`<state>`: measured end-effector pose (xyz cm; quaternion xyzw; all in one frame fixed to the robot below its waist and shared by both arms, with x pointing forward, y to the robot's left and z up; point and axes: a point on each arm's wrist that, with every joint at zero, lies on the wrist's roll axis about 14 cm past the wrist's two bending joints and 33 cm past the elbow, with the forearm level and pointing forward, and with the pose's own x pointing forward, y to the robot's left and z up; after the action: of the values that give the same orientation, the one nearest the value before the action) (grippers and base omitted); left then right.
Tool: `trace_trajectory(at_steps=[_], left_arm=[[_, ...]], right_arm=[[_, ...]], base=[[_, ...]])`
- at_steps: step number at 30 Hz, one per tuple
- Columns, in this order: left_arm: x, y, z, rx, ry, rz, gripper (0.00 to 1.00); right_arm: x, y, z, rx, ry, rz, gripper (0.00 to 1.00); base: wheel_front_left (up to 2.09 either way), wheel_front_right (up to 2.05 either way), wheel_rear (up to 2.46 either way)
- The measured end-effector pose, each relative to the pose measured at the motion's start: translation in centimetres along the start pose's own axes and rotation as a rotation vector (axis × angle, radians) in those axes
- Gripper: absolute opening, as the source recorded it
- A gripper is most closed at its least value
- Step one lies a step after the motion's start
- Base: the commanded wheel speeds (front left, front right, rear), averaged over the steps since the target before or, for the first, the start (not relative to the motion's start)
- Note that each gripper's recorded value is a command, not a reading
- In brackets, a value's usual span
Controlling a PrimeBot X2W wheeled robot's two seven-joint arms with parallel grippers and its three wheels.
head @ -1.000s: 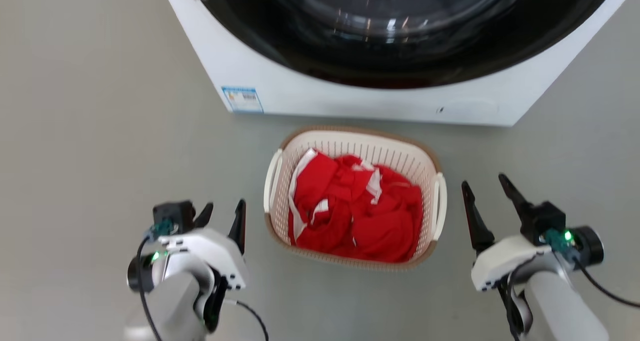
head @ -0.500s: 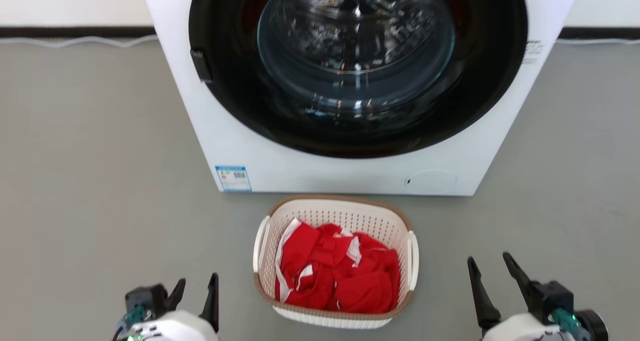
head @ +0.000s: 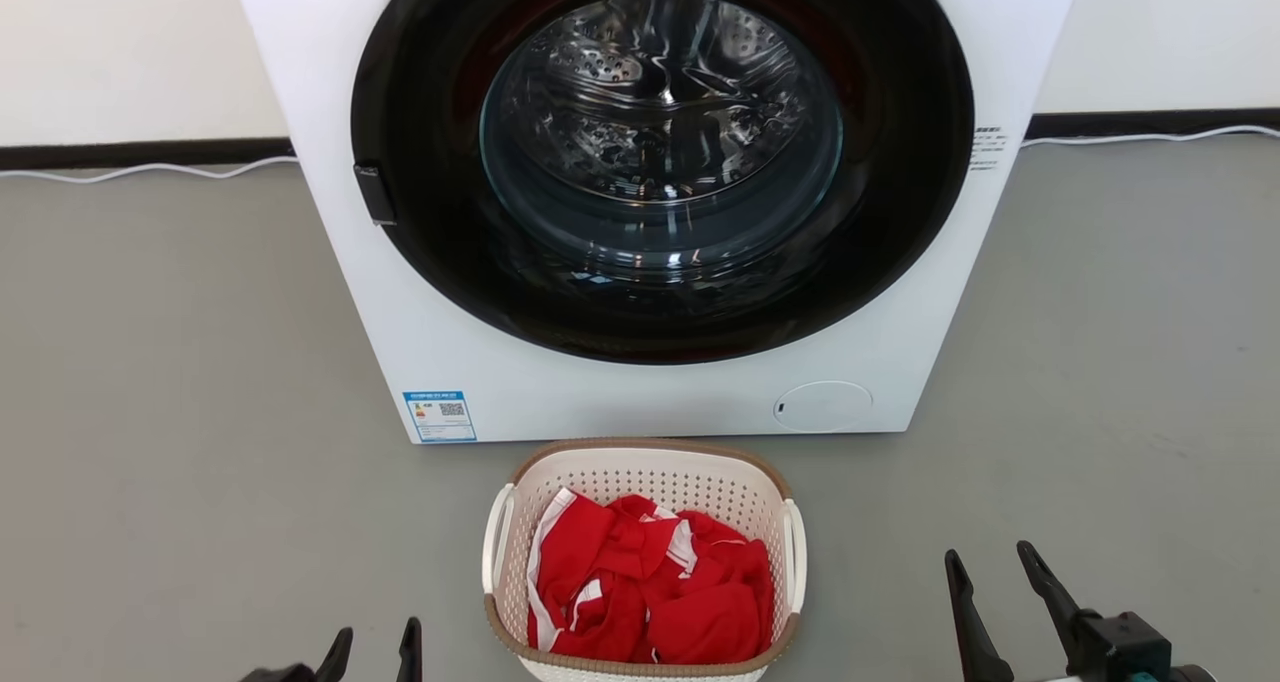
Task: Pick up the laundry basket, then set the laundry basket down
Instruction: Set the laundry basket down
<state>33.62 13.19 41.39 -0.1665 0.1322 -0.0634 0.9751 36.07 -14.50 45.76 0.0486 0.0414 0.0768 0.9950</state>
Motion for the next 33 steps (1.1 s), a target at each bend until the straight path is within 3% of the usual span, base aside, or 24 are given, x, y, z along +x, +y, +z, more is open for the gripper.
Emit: trace_trajectory(at_steps=[14,33], left_arm=[[-2.4,0.6,1.1,0.003,-0.081,0.018,1.00],[-4.0,1.8,1.7,0.003,-0.127,0.062,1.00]], right_arm=[[-3.1,-1.7,0.3,0.009,-0.025,-0.069,1.00],[-3.9,-1.6,0.0,0.010,-0.022,-0.069,1.00]], base=[[0.00,0.00,0.00],[0.00,0.00,0.00]])
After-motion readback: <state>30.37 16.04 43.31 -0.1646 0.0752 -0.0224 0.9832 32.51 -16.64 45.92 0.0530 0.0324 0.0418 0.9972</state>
